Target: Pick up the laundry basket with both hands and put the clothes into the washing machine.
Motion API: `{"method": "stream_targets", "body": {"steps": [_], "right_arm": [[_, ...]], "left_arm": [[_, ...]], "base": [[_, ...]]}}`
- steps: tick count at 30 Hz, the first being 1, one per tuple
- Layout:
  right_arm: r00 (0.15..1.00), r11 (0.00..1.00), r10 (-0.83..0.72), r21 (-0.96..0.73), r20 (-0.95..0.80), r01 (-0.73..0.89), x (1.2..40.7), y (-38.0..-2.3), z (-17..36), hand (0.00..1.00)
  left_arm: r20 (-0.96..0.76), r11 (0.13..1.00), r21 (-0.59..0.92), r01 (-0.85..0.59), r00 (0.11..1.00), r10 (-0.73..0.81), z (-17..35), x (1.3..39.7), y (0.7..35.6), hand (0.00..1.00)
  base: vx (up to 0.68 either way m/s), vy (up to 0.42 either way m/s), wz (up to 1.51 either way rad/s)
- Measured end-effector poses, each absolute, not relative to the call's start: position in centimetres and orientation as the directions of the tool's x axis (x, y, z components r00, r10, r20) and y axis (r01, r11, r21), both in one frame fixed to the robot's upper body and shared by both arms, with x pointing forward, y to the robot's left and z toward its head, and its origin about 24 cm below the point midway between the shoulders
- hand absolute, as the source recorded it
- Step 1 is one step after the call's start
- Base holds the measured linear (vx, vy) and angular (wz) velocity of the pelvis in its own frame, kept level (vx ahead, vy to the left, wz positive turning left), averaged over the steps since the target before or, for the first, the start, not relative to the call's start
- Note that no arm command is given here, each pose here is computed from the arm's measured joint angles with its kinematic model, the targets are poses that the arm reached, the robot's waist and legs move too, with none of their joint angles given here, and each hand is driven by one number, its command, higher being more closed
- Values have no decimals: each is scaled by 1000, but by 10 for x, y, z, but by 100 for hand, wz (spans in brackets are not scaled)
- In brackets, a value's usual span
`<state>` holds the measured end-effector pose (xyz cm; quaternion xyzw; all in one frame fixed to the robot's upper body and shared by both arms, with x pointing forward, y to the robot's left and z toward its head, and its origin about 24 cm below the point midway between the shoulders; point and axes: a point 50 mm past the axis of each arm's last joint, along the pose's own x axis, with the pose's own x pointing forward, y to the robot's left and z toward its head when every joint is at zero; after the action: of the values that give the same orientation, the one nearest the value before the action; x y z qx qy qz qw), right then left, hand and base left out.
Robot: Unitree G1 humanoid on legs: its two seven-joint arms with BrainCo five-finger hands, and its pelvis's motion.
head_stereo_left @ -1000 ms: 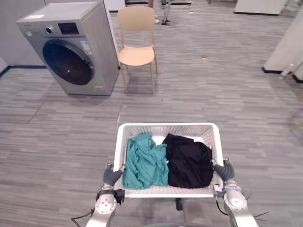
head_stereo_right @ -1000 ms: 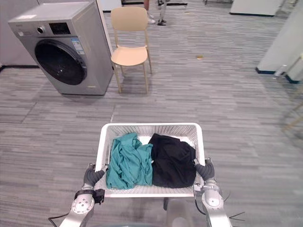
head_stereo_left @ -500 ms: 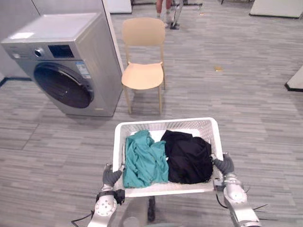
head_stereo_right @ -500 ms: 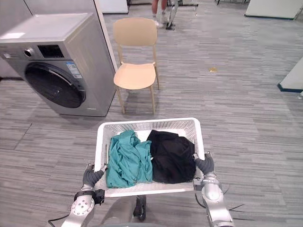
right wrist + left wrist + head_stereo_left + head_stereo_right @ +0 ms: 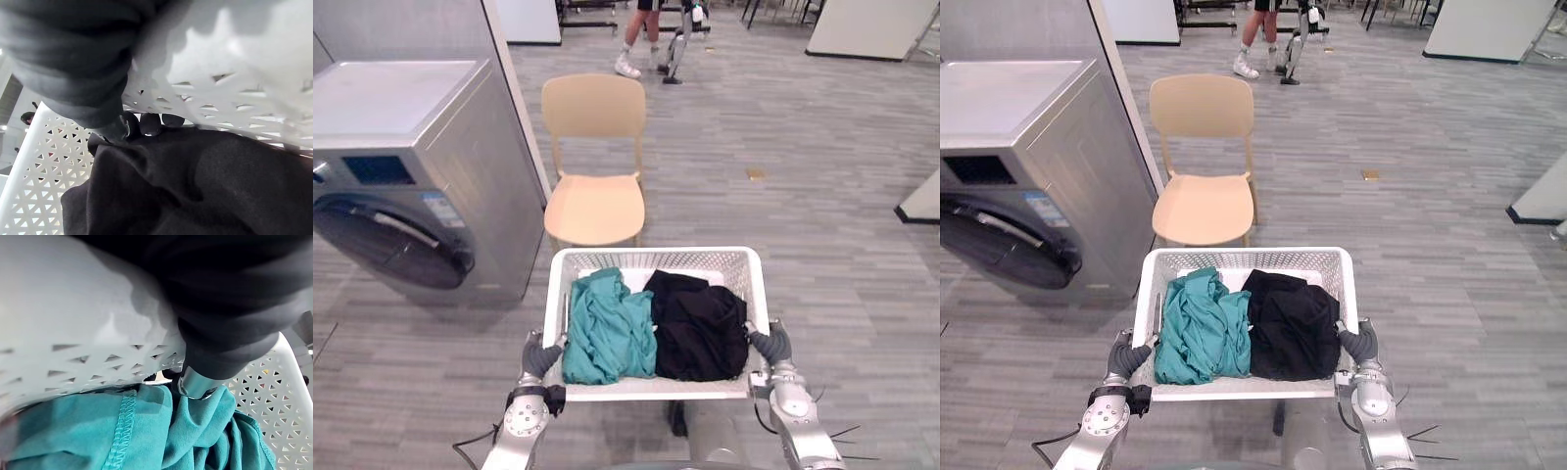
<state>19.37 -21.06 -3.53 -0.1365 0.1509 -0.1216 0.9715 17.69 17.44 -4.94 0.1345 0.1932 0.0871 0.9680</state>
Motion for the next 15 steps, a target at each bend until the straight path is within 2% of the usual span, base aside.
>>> {"method": "stream_targets", "body": {"steps": [7,15], "right_arm": [[949,934,-263,-294,-176,204,202,-208,-15,100],[922,935,-290,-281,-256,216,195,-209,-34,100]], "left_arm": [[-342,950,276,-144,909,237,-49,175,177,100],[-354,951,281,-126,908,224,-52,174,176,100]], "base": [[589,-76,-15],[363,220,-10]]}}
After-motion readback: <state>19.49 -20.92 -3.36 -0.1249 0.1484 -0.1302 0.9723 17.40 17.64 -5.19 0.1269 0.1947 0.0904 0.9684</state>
